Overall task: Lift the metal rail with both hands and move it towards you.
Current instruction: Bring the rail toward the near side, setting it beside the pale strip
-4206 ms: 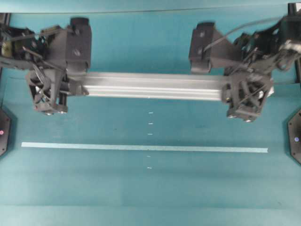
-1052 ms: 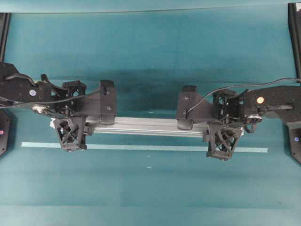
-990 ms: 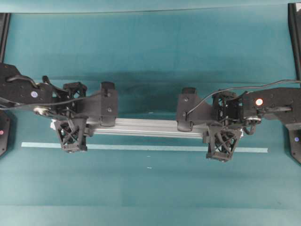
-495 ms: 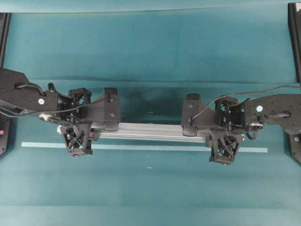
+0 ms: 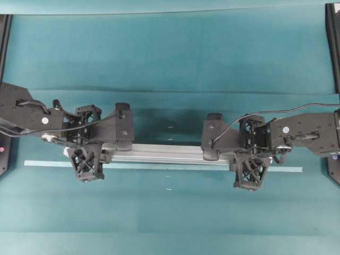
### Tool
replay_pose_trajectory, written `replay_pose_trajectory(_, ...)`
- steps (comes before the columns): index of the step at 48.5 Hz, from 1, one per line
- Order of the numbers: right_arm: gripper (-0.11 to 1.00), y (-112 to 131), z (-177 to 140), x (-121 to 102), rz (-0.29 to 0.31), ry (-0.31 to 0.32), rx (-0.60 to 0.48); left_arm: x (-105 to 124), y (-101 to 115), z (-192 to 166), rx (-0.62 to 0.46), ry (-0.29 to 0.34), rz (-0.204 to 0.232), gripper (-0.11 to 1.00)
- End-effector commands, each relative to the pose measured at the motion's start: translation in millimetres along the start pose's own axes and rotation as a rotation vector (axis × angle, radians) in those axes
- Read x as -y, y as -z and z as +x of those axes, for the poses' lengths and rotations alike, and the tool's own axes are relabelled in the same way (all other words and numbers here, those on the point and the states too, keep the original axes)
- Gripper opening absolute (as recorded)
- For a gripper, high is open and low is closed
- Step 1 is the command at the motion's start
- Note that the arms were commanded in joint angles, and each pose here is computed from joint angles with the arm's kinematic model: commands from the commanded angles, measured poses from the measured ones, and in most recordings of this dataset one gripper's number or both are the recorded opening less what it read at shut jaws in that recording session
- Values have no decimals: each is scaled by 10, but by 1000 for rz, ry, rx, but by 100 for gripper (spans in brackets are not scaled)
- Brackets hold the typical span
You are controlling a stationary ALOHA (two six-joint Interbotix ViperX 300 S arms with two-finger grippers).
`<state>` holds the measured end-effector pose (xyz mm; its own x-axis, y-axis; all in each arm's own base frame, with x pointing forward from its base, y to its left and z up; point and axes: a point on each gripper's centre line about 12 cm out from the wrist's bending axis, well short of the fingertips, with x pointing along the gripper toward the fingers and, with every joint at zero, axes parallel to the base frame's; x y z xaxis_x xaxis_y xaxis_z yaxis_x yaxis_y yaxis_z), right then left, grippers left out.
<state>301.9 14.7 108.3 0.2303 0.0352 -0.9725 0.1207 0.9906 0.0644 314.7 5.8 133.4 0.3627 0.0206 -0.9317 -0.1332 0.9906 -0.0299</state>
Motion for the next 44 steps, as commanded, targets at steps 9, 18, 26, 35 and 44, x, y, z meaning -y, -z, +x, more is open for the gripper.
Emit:
replay_pose_trajectory(9,39,-1,14,-31,0,-5,4,-26,-48,13,30,3,-71,30)
replay_pose_trajectory(18,39,-7,20,17,12,-1,5,-25,-87,26,56,8,-98,30)
replay_pose_trajectory(26,39,-19,35,21,13,-2,17,-21,-73,33,54,9,-109,30)
replay_pose_trajectory(35,39,-30,71,20,18,-3,23,-12,-72,33,54,10,-108,30)
replay_pose_trajectory(44,39,3,90,31,18,-1,14,-12,-68,44,54,10,-109,30)
